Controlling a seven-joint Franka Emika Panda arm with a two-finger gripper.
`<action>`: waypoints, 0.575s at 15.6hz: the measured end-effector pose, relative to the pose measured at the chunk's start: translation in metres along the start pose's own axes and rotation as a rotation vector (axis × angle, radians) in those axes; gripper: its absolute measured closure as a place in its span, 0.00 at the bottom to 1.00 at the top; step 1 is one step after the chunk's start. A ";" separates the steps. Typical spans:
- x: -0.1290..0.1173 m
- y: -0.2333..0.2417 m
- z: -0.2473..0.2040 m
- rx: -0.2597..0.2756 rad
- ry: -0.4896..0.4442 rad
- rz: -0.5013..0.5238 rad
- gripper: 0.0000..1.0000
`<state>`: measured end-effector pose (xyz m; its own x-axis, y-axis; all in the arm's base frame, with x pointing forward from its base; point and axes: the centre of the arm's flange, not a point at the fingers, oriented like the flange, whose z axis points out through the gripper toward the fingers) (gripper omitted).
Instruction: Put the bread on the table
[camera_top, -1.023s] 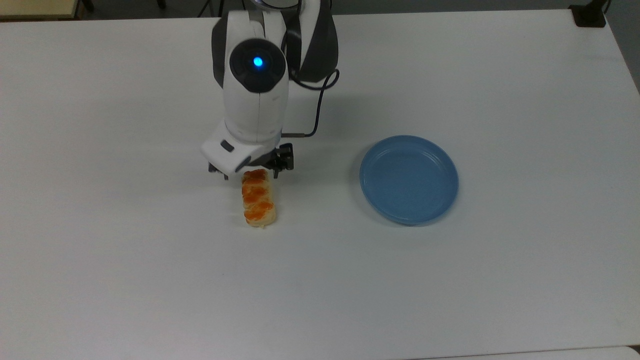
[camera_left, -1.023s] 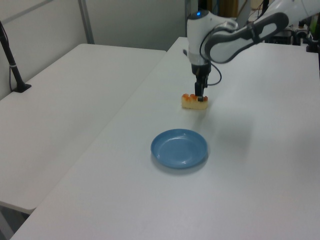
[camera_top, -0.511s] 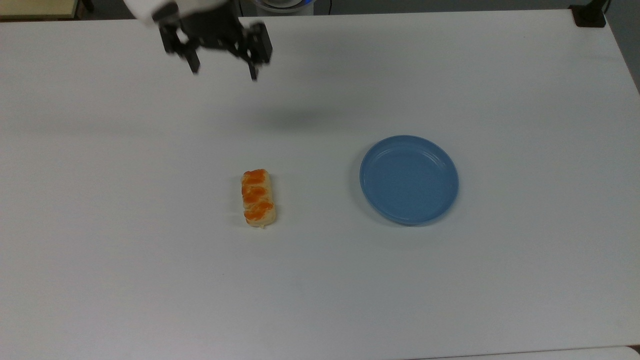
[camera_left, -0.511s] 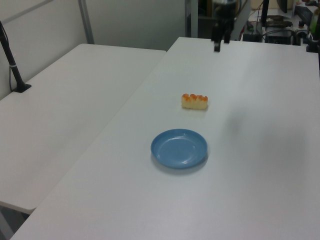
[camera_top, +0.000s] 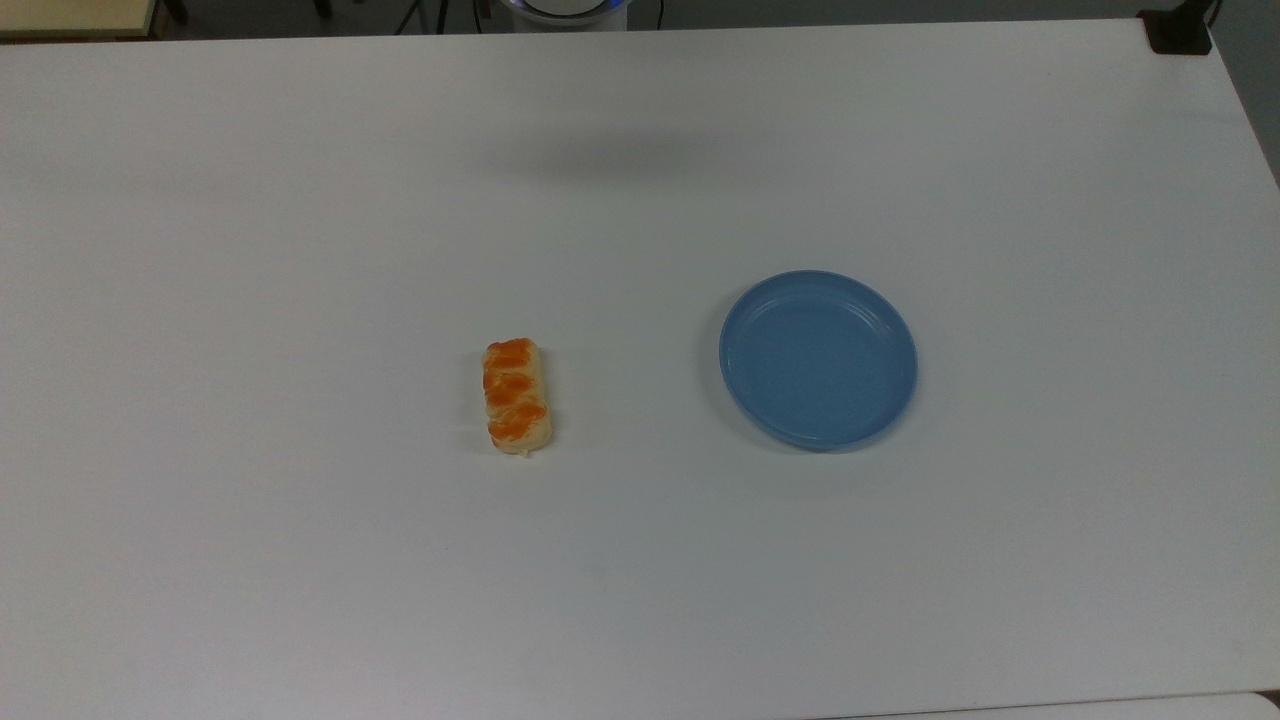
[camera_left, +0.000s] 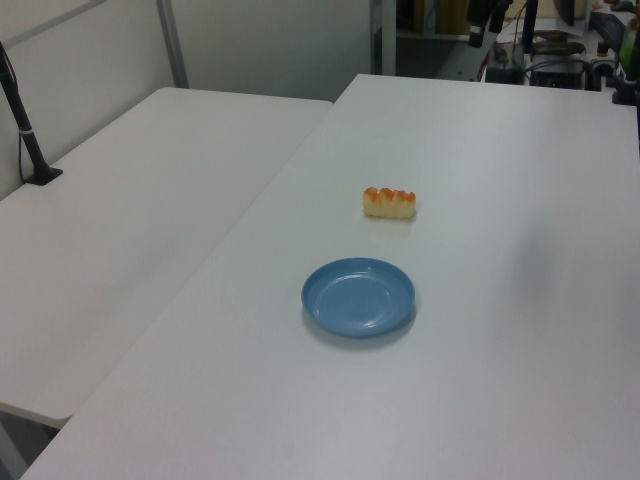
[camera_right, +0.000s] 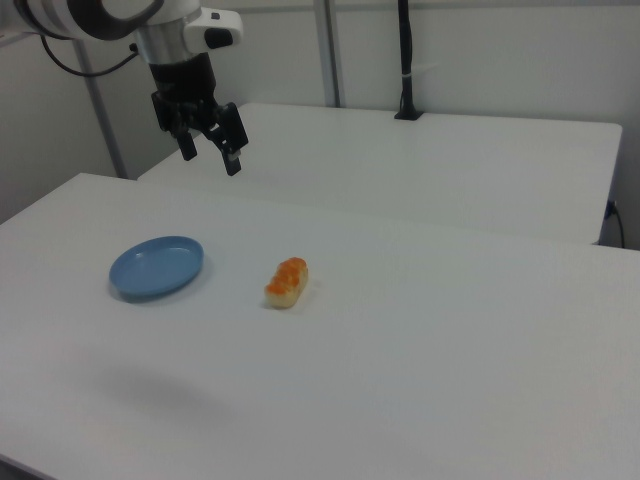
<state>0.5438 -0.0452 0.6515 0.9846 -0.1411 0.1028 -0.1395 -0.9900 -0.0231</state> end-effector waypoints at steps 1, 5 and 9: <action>0.000 0.003 0.002 0.001 -0.003 -0.015 0.00; 0.005 0.022 0.009 -0.002 0.019 -0.105 0.00; 0.009 0.021 0.018 -0.004 0.016 -0.137 0.00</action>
<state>0.5519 -0.0676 0.6340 0.9927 -0.0051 0.1209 -0.0046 -1.0000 -0.0039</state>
